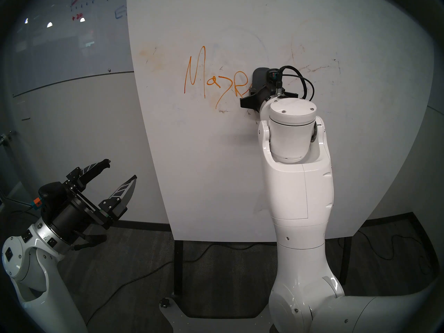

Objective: Erase all marks on the whiteboard with the eraser

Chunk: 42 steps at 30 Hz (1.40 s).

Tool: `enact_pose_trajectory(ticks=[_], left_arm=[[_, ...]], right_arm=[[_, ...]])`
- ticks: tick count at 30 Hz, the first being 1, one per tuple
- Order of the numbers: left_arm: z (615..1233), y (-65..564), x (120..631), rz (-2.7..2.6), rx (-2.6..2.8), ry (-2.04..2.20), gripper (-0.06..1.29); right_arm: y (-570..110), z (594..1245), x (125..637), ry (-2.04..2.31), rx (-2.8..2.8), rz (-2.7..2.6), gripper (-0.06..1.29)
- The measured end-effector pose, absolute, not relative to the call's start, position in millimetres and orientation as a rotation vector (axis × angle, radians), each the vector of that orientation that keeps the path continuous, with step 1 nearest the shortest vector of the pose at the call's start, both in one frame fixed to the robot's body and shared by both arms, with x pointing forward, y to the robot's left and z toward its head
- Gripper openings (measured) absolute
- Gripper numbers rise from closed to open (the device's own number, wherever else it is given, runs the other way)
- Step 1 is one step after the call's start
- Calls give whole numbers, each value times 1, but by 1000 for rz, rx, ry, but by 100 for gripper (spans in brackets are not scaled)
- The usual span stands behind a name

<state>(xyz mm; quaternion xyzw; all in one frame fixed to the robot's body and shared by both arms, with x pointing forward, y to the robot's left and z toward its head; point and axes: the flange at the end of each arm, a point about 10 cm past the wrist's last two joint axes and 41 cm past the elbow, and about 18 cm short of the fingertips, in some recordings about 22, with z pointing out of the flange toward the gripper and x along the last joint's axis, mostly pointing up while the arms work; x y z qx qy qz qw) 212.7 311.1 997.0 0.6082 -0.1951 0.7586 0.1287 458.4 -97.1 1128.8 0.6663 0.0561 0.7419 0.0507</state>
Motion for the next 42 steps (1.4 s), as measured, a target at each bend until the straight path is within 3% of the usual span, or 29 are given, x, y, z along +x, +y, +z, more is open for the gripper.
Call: enact_pose_trajectory(ticks=[42], left_arm=[[997,311,213,2206,1768,-568,127]], right_arm=[[-83,1115,464,192,2027,2246,53]])
